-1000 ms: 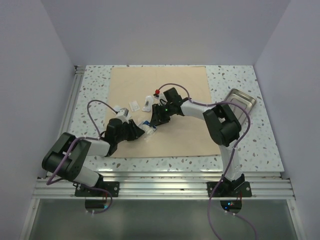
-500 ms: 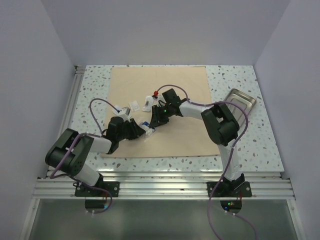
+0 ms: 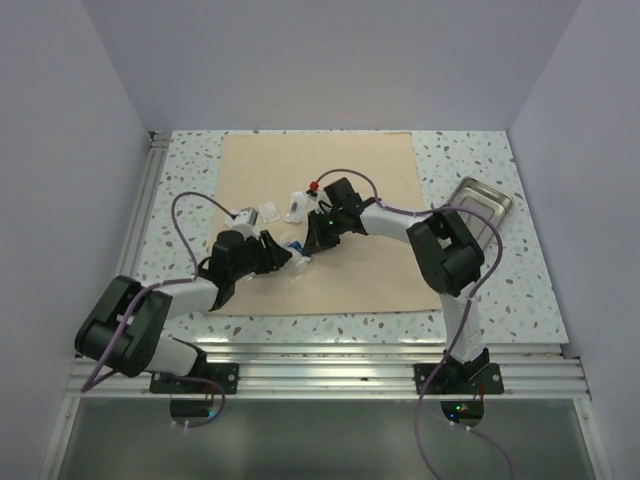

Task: Prepare the surgical pack

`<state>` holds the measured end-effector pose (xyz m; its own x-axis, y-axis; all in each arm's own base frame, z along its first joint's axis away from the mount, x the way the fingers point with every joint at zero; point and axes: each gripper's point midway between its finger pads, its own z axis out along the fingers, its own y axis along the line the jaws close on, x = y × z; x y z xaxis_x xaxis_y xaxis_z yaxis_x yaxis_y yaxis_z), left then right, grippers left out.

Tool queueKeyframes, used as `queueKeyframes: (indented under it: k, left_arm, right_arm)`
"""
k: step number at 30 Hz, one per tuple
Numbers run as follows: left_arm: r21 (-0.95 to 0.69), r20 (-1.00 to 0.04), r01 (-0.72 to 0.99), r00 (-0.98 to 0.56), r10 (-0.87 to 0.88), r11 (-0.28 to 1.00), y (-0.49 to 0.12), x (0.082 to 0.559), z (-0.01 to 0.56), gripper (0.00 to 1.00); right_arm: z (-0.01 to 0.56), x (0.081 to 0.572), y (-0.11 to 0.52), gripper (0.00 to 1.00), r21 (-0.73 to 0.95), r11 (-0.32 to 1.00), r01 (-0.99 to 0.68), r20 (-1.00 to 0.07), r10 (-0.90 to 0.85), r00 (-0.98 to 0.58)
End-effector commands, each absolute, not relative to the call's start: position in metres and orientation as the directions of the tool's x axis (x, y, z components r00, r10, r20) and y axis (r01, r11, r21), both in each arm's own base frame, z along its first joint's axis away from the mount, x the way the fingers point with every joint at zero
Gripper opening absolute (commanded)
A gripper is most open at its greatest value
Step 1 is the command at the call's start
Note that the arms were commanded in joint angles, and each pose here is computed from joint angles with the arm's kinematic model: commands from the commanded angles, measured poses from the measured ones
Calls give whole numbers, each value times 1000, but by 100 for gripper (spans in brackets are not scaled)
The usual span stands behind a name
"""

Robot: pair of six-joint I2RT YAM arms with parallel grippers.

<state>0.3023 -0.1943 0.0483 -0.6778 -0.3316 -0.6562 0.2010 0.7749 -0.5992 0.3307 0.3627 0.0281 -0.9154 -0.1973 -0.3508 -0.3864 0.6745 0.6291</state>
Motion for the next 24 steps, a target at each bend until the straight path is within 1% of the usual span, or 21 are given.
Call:
queueKeyframes:
  k: [1, 2, 5, 8, 9, 10, 11, 12, 14, 15, 17, 18, 19, 21, 24]
  left_arm:
    - [-538, -761, 238, -550, -344, 809, -181, 313, 86, 54]
    - [-532, -772, 240, -532, -349, 812, -178, 313, 91, 60]
    - [-522, -800, 252, -475, -366, 815, -171, 309, 107, 67]
    - [-517, -811, 258, -452, -371, 816, -168, 307, 113, 69]
    - [-516, -813, 262, -449, -371, 815, -168, 307, 114, 69]
    - [-519, -811, 265, -453, -370, 813, -169, 306, 114, 70]
    - [-520, -811, 269, -454, -369, 811, -170, 306, 115, 70]
    - [-520, -811, 269, -454, -369, 811, -170, 307, 115, 70]
    - [-522, -810, 273, -454, -370, 808, -170, 306, 116, 70]
    - [-523, -811, 277, -453, -371, 806, -171, 306, 116, 70]
    - [-525, -809, 280, -456, -371, 804, -172, 305, 116, 70]
    - [-526, -810, 283, -453, -372, 802, -172, 305, 118, 71]
    - [-525, -812, 285, -450, -371, 802, -172, 305, 119, 71]
    - [-525, -813, 286, -447, -373, 802, -171, 304, 119, 71]
    - [-523, -815, 284, -442, -374, 804, -170, 304, 120, 71]
  right_arm:
    - [81, 359, 341, 0, 570, 724, -389, -479, -93, -873]
    - [94, 363, 334, 0, 563, 732, -383, -501, -66, -863]
    - [100, 379, 299, 0, 544, 781, -308, -516, 21, -857]
    - [118, 393, 254, 0, 543, 809, -226, -546, 136, -827]
    - [124, 391, 238, 0, 539, 819, -199, -554, 167, -815]
    - [129, 400, 212, 0, 536, 831, -152, -564, 218, -797]
    - [125, 399, 194, 0, 524, 845, -104, -560, 250, -790]
    - [139, 406, 162, 0, 524, 850, -53, -584, 313, -749]
    - [136, 403, 122, 0, 509, 860, 45, -582, 382, -717]
    - [149, 406, 86, 0, 508, 854, 110, -606, 446, -658]
    - [145, 398, 49, 0, 499, 842, 206, -605, 509, -612]
    - [145, 396, 9, 0, 499, 811, 305, -603, 578, -550]
    - [153, 393, -6, 0, 509, 797, 325, -619, 601, -505]
    - [146, 382, -43, 0, 508, 753, 419, -610, 658, -442]
    - [141, 374, -72, 0, 504, 713, 488, -610, 694, -383]
